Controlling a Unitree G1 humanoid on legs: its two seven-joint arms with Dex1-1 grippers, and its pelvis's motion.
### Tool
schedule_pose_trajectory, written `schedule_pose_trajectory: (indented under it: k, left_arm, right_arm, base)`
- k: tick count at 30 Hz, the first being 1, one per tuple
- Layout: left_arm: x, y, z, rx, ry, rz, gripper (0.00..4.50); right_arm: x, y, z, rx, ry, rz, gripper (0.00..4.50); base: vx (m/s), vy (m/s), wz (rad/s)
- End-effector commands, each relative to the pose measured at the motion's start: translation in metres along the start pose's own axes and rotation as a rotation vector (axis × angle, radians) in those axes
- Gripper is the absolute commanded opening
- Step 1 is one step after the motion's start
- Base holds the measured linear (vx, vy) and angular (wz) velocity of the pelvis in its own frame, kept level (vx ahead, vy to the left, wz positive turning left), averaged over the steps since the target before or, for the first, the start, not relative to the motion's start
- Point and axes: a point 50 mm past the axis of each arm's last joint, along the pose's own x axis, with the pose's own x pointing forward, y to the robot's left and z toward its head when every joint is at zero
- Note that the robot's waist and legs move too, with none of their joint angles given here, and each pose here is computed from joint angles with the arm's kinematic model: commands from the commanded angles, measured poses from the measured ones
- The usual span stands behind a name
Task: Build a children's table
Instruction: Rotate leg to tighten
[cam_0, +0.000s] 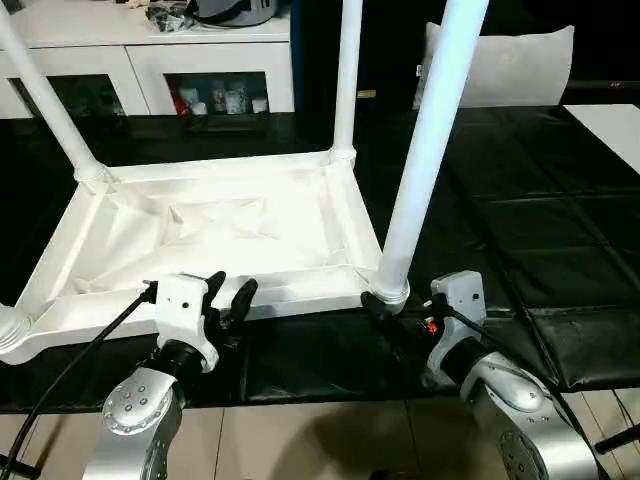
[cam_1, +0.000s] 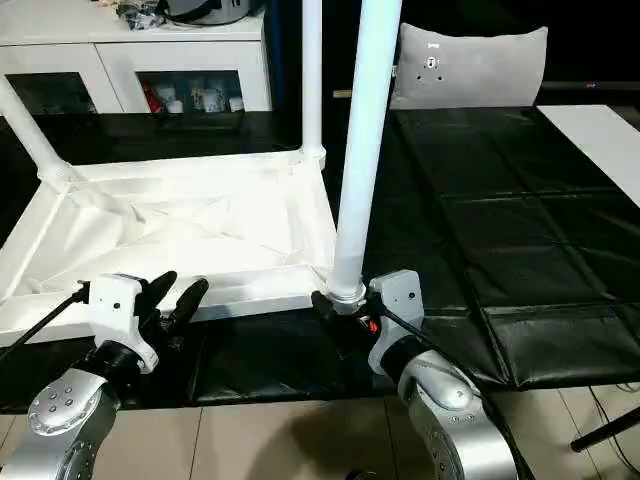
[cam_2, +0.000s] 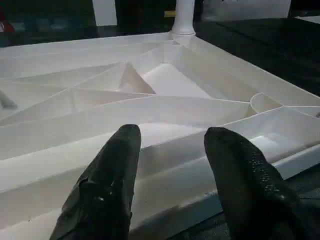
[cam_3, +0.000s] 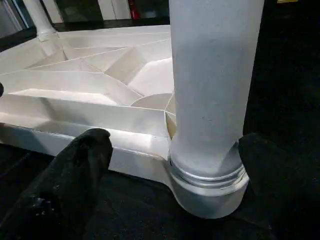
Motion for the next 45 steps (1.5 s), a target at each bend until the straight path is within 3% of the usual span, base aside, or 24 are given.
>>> schedule_pose_trajectory:
  k: [1, 45]
  left_arm:
    - [0.0017, 0.0004, 0.0, 0.002, 0.002, -0.008, 2.7]
    - [0.0017, 0.0004, 0.0, 0.002, 0.002, -0.008, 2.7]
  right_arm:
    - [0.0011, -0.0005, -0.0017, 0.012, 0.012, 0.003, 4.5]
    - [0.0011, -0.0005, -0.0017, 0.012, 0.012, 0.003, 4.5]
  base:
    - [0.0, 0.0, 0.0]
    - [0.0, 0.0, 0.0]
